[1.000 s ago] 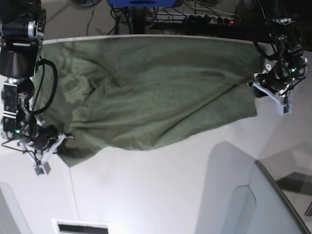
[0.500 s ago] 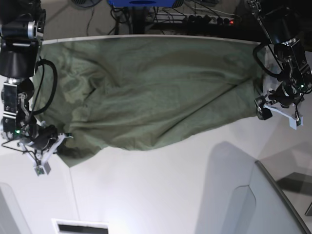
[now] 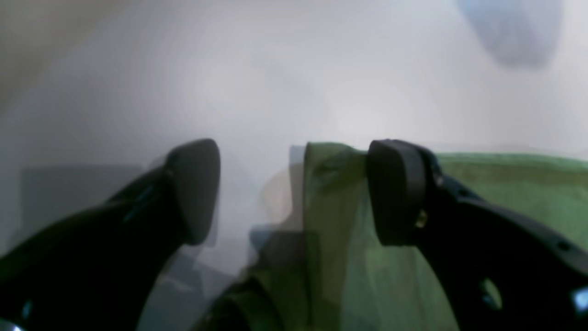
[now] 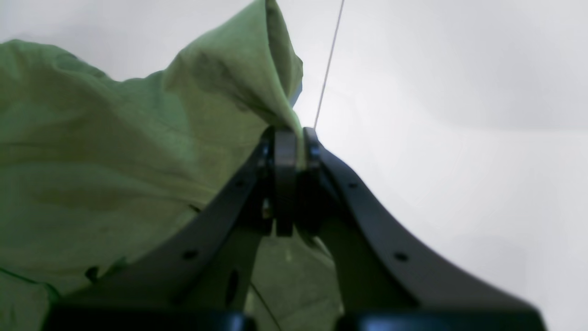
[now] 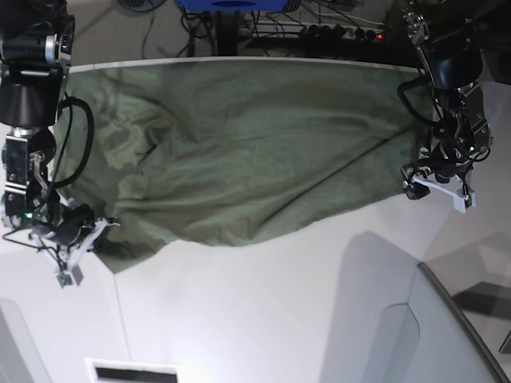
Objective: Layout the t-shirt on the table in an organized manner, then fold the t-shirt properly
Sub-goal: 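Move the left gripper along the shirt edge and regrasp the fabric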
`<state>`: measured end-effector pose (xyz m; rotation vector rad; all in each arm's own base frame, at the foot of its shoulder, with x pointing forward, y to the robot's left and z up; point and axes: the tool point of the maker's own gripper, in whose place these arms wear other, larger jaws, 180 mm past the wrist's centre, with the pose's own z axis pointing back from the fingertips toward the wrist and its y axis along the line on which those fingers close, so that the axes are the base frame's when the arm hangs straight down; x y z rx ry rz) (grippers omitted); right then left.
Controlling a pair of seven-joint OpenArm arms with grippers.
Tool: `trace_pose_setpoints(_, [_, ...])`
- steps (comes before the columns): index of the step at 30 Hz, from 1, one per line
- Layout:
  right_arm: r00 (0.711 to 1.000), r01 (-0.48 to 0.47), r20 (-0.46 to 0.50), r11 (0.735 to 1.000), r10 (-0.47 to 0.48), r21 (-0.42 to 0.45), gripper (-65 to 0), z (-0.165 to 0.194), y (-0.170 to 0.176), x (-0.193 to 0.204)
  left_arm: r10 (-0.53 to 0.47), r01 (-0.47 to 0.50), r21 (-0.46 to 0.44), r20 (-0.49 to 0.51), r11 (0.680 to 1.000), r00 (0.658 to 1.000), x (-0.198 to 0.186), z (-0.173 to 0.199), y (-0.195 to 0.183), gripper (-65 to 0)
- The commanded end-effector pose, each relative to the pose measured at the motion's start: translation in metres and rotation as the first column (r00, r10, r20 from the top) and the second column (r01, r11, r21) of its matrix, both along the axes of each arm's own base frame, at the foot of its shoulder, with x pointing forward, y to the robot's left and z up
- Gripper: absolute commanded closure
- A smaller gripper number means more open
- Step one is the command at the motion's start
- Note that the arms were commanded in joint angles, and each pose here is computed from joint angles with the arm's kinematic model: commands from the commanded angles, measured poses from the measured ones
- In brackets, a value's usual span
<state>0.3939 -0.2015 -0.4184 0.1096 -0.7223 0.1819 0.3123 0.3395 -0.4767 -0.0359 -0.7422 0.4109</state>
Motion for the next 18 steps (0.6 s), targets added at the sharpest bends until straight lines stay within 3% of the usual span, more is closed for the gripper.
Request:
trace_pose_setpoints(1, [0.998, 0.003, 0.067, 1.000, -0.003, -0.001, -0.2, 0.021, -0.005, 0.016, 0.003, -0.003, -0.003, -0.010, 1.000, 1.000, 0.001, 0.001, 0.003, -47.1])
trace_pose_setpoints(5, [0.998, 0.003, 0.067, 1.000, -0.003, -0.001, -0.2, 0.021, -0.005, 0.016, 0.005, -0.005, -0.010, -0.001, 1.000, 1.000, 0.006, 0.003, 0.001, -44.8])
trace_pose_setpoints(13, [0.998, 0.004, 0.067, 1.000, -0.004, -0.001, -0.2, 0.021, -0.006, 0.016, 0.001, -0.001, -0.023, 0.000, 1.000, 1.000, 0.008, 0.001, -0.006, -27.3])
trace_pose_setpoints(18, [0.998, 0.004, 0.067, 1.000, -0.004, -0.001, -0.2, 0.021, -0.006, 0.016, -0.087, 0.087, -0.008, -0.027, 0.996, 0.996, 0.013, -0.005, -0.027, -21.6])
